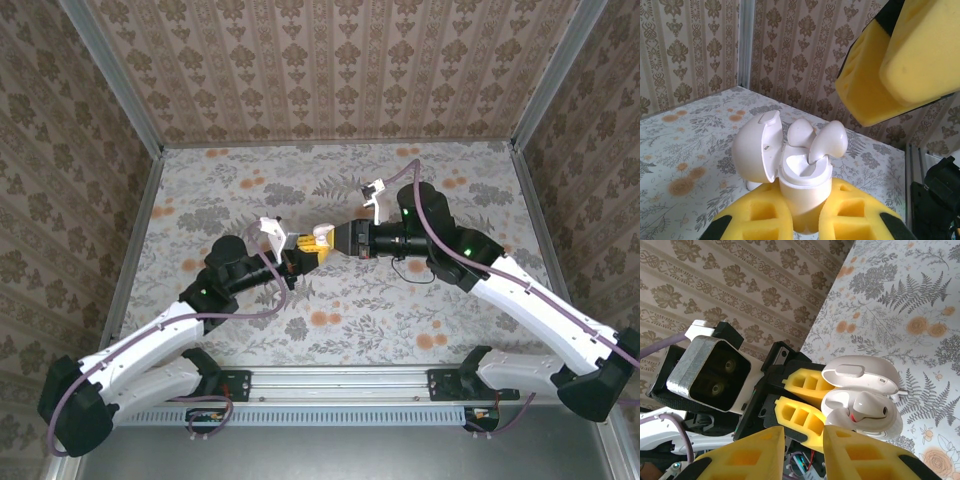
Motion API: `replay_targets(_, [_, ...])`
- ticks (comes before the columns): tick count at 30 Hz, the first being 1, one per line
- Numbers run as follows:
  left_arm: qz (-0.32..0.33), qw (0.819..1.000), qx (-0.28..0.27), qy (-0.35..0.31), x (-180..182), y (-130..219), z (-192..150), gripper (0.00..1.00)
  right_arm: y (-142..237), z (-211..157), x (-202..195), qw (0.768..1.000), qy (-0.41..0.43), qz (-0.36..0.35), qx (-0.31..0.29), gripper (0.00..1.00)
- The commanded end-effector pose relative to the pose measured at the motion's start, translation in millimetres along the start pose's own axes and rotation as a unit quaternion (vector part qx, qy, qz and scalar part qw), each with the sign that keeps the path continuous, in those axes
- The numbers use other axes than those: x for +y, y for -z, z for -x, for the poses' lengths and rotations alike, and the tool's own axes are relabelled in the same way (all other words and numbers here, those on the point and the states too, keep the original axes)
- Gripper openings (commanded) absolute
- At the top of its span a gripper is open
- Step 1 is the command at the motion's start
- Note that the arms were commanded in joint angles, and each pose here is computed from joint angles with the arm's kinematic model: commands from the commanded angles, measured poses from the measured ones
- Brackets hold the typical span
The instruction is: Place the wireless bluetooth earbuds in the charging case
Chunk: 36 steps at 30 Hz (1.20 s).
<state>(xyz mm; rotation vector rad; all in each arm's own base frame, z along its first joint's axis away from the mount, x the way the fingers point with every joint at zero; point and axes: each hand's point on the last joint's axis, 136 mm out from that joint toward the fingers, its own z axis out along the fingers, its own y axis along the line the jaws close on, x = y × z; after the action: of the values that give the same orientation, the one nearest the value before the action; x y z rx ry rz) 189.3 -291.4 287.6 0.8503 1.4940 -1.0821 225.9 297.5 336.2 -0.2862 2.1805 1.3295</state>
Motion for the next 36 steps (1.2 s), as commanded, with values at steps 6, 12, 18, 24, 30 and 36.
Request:
replay_targets(6, [-0.013, 1.0, -0.023, -0.002, -7, 0, 19, 0.0, 16, 12, 2, 0.999, 0.021, -0.026, -0.032, 0.31])
replay_targets(12, [-0.013, 1.0, -0.023, -0.002, -7, 0, 19, 0.0, 18, 13, -5, 0.998, 0.026, -0.043, -0.038, 0.36])
replay_targets(18, [-0.015, 1.0, -0.023, 0.0, -7, -2, 19, 0.0, 10, 8, -7, 0.999, 0.023, -0.039, -0.021, 0.38])
replay_targets(24, [-0.015, 1.0, -0.022, 0.001, -6, -2, 18, 0.0, 2, 3, -12, 0.999, 0.022, -0.039, -0.006, 0.39])
replay_targets(30, [-0.015, 1.0, -0.022, 0.001, -7, -2, 18, 0.0, -2, 1, -12, 0.999, 0.021, -0.035, 0.0, 0.39])
replay_targets(36, [-0.015, 1.0, -0.022, 0.001, -6, -2, 17, 0.0, -6, -2, -12, 0.999, 0.02, -0.033, 0.009, 0.39])
